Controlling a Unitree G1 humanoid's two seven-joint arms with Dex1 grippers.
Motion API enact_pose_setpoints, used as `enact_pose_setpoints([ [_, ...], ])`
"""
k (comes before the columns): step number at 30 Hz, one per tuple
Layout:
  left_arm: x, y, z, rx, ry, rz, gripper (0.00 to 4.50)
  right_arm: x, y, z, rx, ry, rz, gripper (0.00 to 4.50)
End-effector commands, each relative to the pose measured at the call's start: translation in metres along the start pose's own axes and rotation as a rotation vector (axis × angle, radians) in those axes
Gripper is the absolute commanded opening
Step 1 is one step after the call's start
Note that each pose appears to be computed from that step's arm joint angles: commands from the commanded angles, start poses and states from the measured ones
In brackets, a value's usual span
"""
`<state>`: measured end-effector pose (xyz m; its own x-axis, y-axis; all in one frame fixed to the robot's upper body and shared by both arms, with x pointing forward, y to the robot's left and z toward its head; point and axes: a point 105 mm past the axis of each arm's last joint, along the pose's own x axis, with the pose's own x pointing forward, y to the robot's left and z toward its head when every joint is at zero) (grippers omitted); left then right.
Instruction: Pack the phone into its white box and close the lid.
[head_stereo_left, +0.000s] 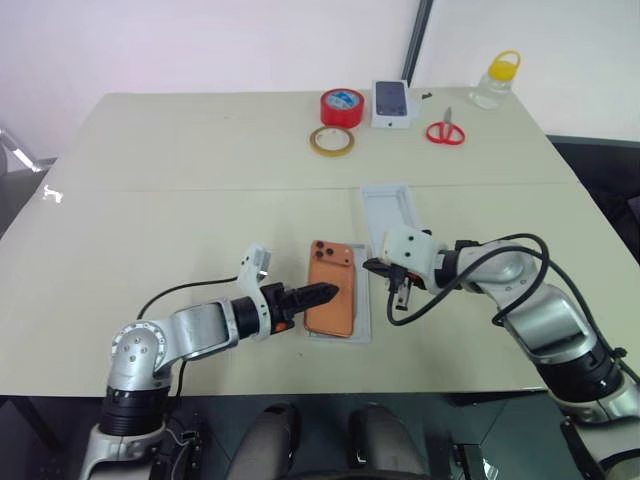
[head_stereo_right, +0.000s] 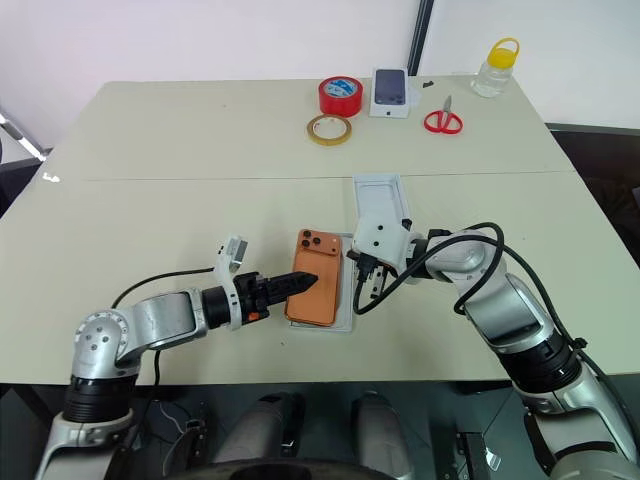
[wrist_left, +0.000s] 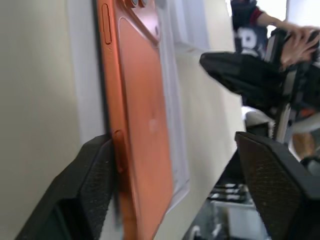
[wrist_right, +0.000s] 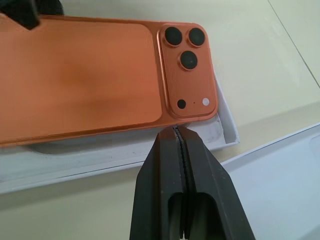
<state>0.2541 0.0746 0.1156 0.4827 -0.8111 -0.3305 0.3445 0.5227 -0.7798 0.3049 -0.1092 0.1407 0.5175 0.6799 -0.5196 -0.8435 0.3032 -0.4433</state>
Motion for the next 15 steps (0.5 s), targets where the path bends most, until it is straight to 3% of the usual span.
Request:
enact_pose_setpoints([
  [1, -0.003, -0.012, 0.005, 0.148, 0.019, -0.02, 3.84, -0.002, -0.004, 0.011, -0.037, -0.032, -0.01, 0.0],
  [6, 0.002, -0.015, 0.008, 0.322, 0.076, 0.003, 3.84, 0.001, -0.004, 0.01, -0.037, -0.034, -0.007, 0.0],
  [15, 0.004, -0.02, 0.013, 0.391, 0.079, -0.033, 3.84, 0.0, -0.005, 0.008, -0.029, -0.028, -0.027, 0.0],
])
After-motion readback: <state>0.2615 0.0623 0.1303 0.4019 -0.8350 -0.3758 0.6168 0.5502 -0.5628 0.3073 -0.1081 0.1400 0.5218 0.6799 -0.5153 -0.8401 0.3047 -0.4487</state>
